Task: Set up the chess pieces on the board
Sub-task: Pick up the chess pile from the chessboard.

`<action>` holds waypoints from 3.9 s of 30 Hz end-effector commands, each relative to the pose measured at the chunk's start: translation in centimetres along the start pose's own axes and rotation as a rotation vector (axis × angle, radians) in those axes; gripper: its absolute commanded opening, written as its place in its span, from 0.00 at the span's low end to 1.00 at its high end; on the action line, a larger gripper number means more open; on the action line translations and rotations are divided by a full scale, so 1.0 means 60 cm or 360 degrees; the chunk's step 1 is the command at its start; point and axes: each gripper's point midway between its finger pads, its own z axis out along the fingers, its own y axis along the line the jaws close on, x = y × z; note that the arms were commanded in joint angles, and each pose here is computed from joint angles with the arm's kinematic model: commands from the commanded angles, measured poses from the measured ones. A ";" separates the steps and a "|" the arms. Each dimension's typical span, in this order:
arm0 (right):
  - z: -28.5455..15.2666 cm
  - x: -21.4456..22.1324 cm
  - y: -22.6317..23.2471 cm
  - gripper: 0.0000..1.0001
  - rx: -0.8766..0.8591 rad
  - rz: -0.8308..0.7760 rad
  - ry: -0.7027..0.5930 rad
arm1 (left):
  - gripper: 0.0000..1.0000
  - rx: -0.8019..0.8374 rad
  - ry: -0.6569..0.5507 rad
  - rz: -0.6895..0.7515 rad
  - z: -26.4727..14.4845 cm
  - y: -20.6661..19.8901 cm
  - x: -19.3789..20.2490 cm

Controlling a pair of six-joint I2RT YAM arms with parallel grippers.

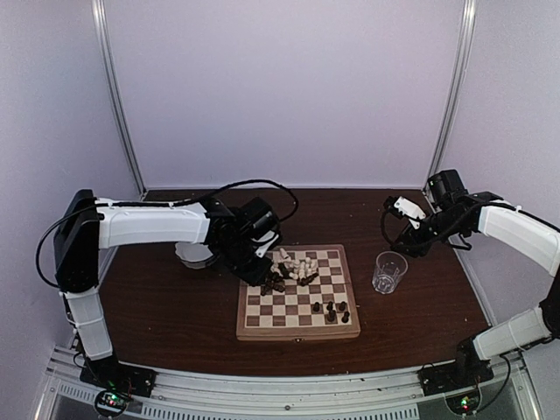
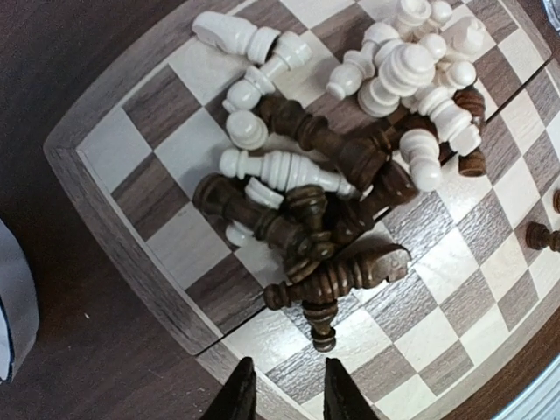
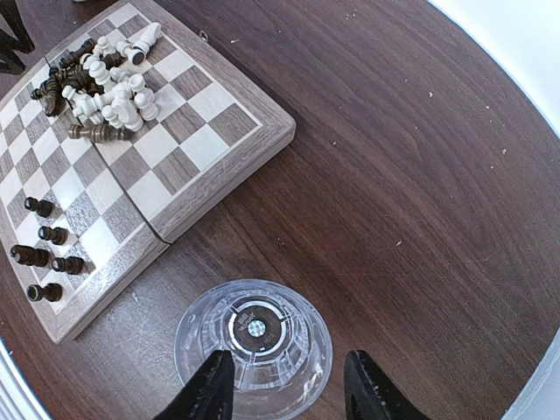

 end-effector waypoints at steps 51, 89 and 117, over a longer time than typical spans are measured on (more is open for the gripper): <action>0.214 -0.127 0.274 0.18 -0.0496 -0.1188 0.0325 | 0.35 0.0410 -0.0404 -0.0285 -0.048 -0.007 0.007; 0.264 -0.064 0.263 0.29 -0.0544 -0.1231 0.0492 | 0.35 0.0455 -0.0392 -0.0268 -0.034 -0.018 0.000; 0.230 -0.091 0.271 0.02 -0.0523 -0.1017 0.0384 | 0.35 0.0646 -0.0551 -0.0271 -0.058 -0.044 -0.021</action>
